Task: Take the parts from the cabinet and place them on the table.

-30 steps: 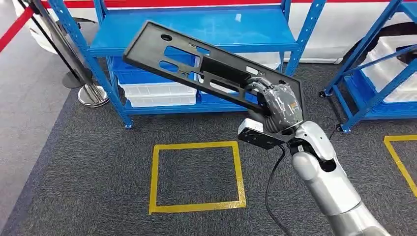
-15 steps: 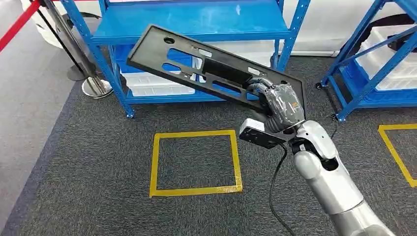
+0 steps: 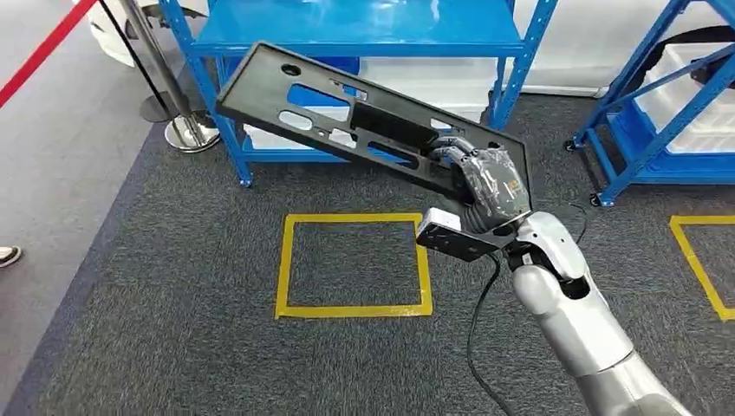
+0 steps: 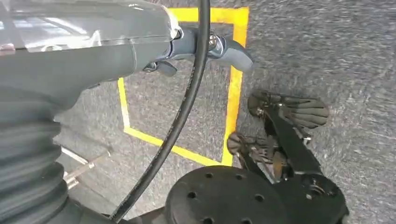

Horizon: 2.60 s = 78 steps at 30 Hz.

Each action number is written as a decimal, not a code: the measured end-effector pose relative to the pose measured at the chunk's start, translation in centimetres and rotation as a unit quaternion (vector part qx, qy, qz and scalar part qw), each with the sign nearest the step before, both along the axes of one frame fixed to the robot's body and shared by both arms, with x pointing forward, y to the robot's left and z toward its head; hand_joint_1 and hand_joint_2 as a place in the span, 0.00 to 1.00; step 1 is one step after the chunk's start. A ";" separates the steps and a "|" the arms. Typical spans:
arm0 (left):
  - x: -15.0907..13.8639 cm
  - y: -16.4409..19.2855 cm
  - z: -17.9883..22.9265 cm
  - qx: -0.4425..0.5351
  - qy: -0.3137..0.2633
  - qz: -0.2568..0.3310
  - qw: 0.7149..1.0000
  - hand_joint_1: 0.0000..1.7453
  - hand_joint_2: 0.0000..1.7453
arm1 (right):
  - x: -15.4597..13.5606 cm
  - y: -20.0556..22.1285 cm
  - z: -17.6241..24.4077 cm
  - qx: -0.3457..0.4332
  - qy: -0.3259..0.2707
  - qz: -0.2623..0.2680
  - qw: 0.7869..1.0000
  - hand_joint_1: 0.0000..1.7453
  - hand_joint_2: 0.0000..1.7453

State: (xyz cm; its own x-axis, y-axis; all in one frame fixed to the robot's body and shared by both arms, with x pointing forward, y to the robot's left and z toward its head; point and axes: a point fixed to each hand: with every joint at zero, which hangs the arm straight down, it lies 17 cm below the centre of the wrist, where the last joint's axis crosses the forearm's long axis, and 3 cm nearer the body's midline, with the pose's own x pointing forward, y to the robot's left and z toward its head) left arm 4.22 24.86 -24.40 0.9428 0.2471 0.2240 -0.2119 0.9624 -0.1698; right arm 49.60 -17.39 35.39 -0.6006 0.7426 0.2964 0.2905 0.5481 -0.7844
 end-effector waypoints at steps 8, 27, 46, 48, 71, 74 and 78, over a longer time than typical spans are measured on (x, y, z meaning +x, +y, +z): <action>-0.6 0.5 -0.1 0.004 0.005 0.008 1.000 0.00 1.00 | -0.1 -0.4 -1.1 -0.006 0.010 -0.002 1.000 1.00 1.00; -3.1 -0.8 -0.4 0.018 0.045 -0.017 0.999 0.00 1.00 | -5.4 -2.4 -7.6 0.044 0.041 -0.008 0.998 1.00 1.00; -2.7 2.3 0.7 0.035 0.019 -0.087 0.995 0.00 1.00 | -6.3 -0.9 -8.7 0.009 0.065 -0.010 0.998 1.00 1.00; -3.1 2.8 0.5 0.046 0.023 -0.095 0.994 0.00 1.00 | -6.5 -0.3 -8.7 0.005 0.063 -0.002 0.998 1.00 1.00; -3.7 3.1 -3.0 0.056 0.053 -0.165 0.983 0.00 1.00 | -13.7 -2.6 -13.8 0.014 0.109 -0.076 0.991 1.00 1.00; -3.9 3.1 -3.0 0.054 0.055 -0.165 0.983 0.00 1.00 | -13.8 -2.7 -13.8 0.014 0.109 -0.076 0.991 1.00 1.00; -3.6 3.1 -3.0 0.052 0.053 -0.165 0.984 0.00 1.00 | -13.9 -2.7 -13.5 0.016 0.106 -0.076 0.991 1.00 1.00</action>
